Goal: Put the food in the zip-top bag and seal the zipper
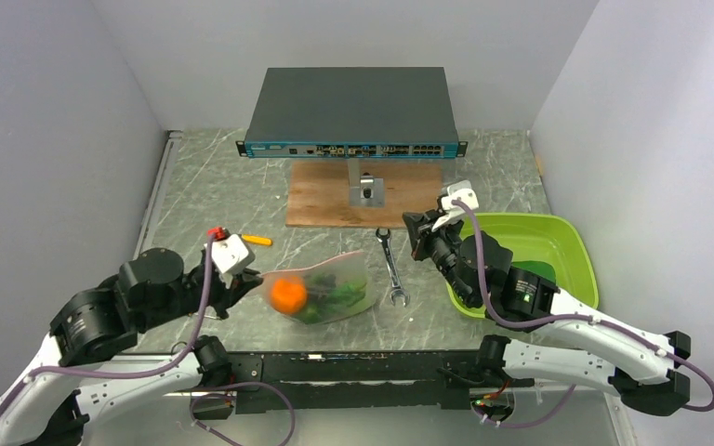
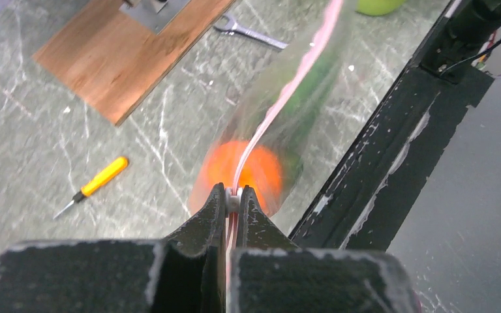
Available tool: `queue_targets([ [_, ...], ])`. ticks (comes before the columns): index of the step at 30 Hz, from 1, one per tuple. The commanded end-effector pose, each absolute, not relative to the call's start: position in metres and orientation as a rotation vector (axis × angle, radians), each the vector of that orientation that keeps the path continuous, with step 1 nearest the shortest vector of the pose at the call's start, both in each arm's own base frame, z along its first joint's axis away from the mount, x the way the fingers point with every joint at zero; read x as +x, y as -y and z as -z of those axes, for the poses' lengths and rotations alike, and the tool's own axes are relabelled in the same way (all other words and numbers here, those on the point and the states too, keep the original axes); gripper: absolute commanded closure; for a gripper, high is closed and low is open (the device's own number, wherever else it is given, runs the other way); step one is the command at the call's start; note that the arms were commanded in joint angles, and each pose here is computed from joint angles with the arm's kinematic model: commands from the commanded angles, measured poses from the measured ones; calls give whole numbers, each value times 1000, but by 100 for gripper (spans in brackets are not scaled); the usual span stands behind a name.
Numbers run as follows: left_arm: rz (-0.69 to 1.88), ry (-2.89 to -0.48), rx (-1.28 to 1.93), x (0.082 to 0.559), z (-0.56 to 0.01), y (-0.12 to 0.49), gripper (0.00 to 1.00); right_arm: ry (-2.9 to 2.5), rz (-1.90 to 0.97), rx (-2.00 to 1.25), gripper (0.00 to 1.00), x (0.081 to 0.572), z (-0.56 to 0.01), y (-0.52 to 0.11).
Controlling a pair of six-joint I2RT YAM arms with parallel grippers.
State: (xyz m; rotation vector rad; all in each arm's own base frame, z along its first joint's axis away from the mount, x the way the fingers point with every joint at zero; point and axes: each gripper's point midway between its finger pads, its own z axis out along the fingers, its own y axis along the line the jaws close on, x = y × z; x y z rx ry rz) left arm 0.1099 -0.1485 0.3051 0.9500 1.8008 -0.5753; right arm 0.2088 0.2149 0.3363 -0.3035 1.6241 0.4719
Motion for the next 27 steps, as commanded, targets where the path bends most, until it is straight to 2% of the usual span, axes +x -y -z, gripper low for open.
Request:
queue_targets([
  [1,491,-1884,813,110,-303,116,100,-1598,-408,-159,100,220,-348,-197],
  [4,516,-1867,790,107,-305,114,100,-1595,-447,-245,100,216,-347,-211],
  [7,641,-1783,825,99,-319,133,100,-1547,-667,-688,100,176,-343,-269],
  [8,678,-1757,839,98,-325,140,100,-1524,-800,-886,88,148,-342,-292],
  [9,707,-1747,861,96,-327,148,100,-1532,-865,-962,70,136,-346,-302],
  [10,723,-1738,878,96,-330,153,100,-1551,-927,-1007,39,126,-350,-310],
  [11,735,-1732,893,96,-333,157,100,-1566,-964,-1024,17,121,-358,-315],
  [12,740,-1733,906,96,-333,161,100,-1579,-1004,-1046,7,115,-363,-319],
  [15,758,-1742,953,97,-329,173,100,-1615,-1092,-1138,3,99,-380,-331],
  [20,784,-1759,992,97,-321,184,100,-1625,-1100,-1383,2,90,-360,-362],
  [23,790,-1767,989,96,-320,185,100,-1603,-1037,-1455,7,96,-349,-377],
  [27,808,-1755,990,92,-325,183,100,-1617,-955,-1481,23,104,-338,-395],
])
